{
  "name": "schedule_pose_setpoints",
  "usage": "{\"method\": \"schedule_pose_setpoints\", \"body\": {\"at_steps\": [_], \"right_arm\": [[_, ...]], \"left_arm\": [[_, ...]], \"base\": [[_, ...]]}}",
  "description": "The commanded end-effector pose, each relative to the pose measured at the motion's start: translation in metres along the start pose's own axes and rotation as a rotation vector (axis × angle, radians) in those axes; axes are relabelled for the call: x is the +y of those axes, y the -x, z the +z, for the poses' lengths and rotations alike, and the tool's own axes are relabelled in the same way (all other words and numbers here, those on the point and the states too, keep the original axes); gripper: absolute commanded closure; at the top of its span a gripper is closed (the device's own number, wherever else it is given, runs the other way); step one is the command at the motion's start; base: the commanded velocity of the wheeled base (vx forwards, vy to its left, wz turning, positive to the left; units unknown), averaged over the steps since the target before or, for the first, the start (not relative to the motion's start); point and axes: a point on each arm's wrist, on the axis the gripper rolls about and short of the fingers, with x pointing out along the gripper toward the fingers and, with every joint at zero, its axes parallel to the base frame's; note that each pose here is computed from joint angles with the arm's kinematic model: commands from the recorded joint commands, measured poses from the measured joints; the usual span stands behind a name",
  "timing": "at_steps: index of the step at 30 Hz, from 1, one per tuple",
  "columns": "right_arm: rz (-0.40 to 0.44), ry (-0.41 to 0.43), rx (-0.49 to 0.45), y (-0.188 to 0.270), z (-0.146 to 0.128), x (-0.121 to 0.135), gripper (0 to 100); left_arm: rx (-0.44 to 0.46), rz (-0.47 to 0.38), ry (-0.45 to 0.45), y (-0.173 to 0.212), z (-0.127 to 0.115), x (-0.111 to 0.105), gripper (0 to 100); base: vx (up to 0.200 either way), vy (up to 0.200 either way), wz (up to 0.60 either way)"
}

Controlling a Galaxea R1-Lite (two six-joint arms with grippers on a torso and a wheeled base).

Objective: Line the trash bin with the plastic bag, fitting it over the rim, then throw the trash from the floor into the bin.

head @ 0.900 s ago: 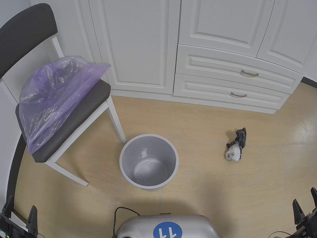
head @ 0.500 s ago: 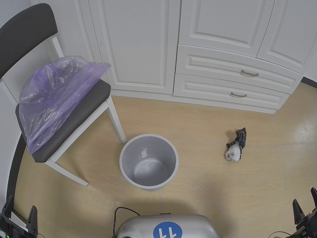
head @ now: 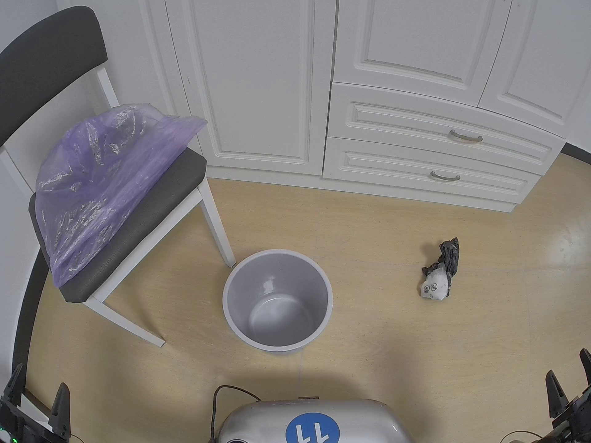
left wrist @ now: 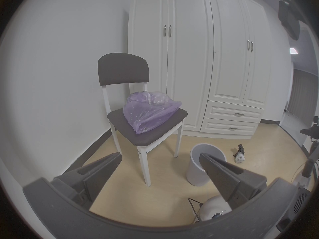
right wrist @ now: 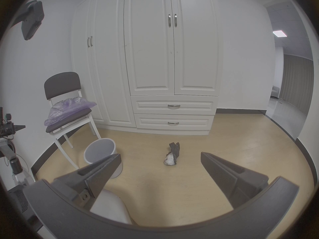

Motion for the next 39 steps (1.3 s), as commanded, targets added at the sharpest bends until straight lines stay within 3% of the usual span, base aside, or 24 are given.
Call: {"method": "schedule_pose_setpoints", "body": {"at_steps": [1,16,19,26,34,35,37,39], "right_arm": [[0.000,0.000,0.000,0.000,-0.005,0.000,0],[-0.006,0.005,-0.001,0.000,-0.005,0.000,0],[0.002,0.069,-0.007,0.000,-0.004,0.000,0],[0.052,0.123,-0.008,0.000,-0.005,0.001,0],[0.031,0.048,-0.036,0.000,-0.001,0.001,0],[0.036,-0.205,-0.151,0.009,0.026,0.001,0],[0.058,-0.245,-0.192,0.014,0.038,0.002,0],[0.060,-0.151,-0.184,0.013,0.039,0.002,0]], "left_arm": [[0.003,0.003,0.000,0.000,-0.005,0.000,0],[0.003,0.001,-0.019,0.000,-0.005,0.000,0],[0.003,-0.033,-0.080,0.000,-0.005,-0.001,0],[-0.001,-0.053,-0.101,0.000,-0.005,-0.001,0],[-0.019,-0.023,-0.003,0.000,-0.002,0.000,0],[-0.236,-0.044,0.182,0.008,0.029,-0.001,0],[-0.291,-0.085,0.173,0.014,0.045,-0.003,0],[-0.234,-0.111,0.053,0.014,0.049,-0.004,0]], "base": [[0.000,0.000,0.00],[0.000,0.000,0.00],[0.000,0.000,0.00],[0.000,0.000,0.00],[0.000,0.000,0.00],[0.000,0.000,0.00],[0.000,0.000,0.00],[0.000,0.000,0.00]]}}
